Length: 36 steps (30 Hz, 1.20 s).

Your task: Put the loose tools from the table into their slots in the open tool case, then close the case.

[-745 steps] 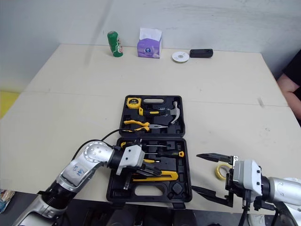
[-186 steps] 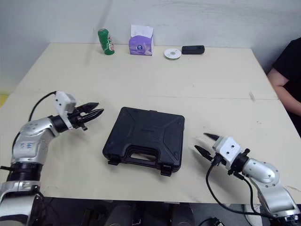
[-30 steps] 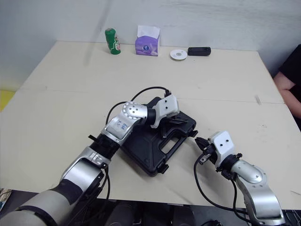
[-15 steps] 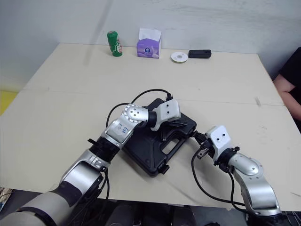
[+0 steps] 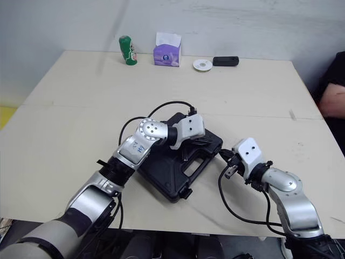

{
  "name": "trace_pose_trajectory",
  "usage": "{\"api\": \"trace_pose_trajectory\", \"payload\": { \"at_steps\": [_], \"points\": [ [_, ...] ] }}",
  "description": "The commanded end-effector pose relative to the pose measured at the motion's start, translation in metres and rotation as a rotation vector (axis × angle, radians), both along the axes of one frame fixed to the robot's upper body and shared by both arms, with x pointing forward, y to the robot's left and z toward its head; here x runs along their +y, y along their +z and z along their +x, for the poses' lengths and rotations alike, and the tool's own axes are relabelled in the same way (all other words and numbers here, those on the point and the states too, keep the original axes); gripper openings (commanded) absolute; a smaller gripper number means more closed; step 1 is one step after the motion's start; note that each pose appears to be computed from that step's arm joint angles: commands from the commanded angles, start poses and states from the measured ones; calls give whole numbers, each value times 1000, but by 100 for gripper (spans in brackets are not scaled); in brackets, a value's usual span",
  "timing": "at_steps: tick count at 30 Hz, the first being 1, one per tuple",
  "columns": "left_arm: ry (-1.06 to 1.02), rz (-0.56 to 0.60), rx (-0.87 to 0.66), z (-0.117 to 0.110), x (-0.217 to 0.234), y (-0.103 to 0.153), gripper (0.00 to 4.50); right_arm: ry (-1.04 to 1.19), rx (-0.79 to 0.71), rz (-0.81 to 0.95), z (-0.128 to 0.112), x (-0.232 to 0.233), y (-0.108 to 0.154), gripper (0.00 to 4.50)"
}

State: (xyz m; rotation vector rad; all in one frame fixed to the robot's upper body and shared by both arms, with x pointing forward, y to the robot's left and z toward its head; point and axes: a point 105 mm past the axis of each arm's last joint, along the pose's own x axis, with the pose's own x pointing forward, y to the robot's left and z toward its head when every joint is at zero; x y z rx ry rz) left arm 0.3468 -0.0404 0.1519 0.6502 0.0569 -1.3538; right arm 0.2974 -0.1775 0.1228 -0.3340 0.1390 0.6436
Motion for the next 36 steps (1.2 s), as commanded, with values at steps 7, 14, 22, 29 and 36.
{"api": "trace_pose_trajectory", "payload": {
  "at_steps": [7,14,22,29,36],
  "points": [
    [44,160,129,-2,17,-52,0,130,-29,15,-6,21,26,9],
    [45,166,142,-3,18,-55,0,149,-11,29,-4,28,28,9],
    [48,182,150,-3,22,-59,0,193,15,45,-4,38,29,9],
    [45,174,157,-5,22,-61,0,151,23,-1,4,35,25,9],
    [-51,-80,113,-10,16,-23,0,123,29,-60,-11,9,20,9]
  ]
}}
